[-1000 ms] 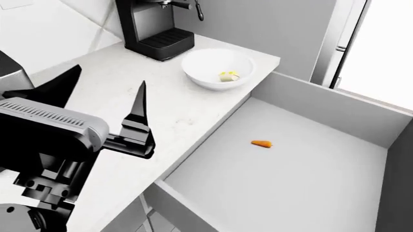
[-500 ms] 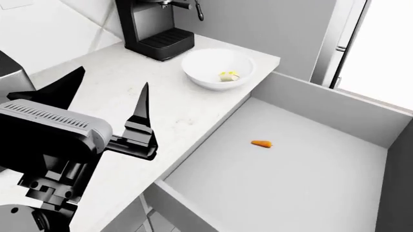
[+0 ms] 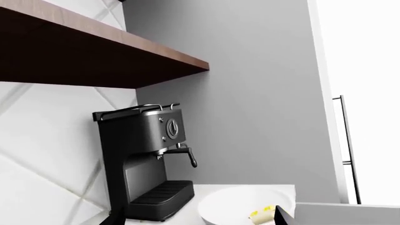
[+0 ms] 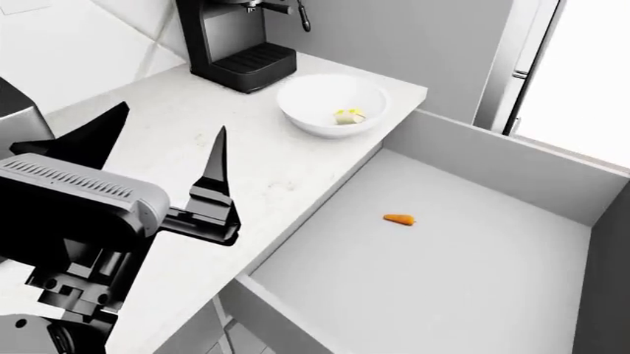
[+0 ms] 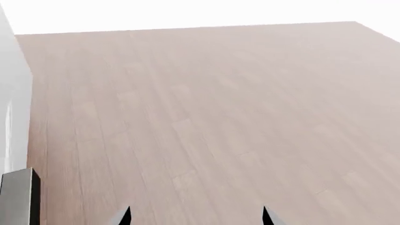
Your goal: Place the bar in the bowl and close the drawer.
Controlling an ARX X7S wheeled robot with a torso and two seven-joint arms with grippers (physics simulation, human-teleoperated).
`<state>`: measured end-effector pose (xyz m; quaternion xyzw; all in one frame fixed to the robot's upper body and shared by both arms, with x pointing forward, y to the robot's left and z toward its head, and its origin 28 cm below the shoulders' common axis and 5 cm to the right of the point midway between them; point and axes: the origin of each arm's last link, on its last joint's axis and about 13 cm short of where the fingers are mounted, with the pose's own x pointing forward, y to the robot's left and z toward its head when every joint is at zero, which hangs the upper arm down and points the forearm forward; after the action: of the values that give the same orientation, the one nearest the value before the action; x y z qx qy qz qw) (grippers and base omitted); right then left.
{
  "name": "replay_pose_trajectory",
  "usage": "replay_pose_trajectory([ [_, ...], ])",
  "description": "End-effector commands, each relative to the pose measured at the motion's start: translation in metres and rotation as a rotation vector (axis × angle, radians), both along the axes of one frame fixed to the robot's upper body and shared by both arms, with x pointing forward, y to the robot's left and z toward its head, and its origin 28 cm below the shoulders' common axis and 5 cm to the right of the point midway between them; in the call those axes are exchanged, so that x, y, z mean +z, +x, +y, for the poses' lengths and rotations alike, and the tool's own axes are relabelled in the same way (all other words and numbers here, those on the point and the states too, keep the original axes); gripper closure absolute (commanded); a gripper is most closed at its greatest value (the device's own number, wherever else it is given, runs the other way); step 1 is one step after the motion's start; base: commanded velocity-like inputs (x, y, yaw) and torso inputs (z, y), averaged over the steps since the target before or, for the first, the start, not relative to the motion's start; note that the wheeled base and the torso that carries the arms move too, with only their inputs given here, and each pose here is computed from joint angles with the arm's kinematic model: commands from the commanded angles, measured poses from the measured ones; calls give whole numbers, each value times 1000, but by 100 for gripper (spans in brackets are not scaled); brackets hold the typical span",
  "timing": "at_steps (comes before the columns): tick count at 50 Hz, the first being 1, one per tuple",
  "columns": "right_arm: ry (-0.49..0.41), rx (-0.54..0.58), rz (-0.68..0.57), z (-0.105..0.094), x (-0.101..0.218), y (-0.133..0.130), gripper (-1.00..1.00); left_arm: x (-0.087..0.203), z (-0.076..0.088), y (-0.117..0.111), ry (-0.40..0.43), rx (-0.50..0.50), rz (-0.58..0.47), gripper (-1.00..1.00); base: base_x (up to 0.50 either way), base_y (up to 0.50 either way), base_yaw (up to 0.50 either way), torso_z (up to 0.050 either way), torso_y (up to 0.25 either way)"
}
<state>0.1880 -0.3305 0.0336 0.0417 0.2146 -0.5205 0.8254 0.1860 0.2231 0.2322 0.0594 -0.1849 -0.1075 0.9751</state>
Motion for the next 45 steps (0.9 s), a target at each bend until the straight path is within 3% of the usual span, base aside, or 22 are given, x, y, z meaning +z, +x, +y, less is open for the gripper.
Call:
replay_pose_trajectory([
  [1,14,87,13,14,-13,26,-100,-1,0,0,-5,-1,-1,-100,0,0,0,0,0],
  [45,65,359,81,80,-36,104,-100,-5,3,2,-17,-4,5,-100,1,-6,2,0,0],
])
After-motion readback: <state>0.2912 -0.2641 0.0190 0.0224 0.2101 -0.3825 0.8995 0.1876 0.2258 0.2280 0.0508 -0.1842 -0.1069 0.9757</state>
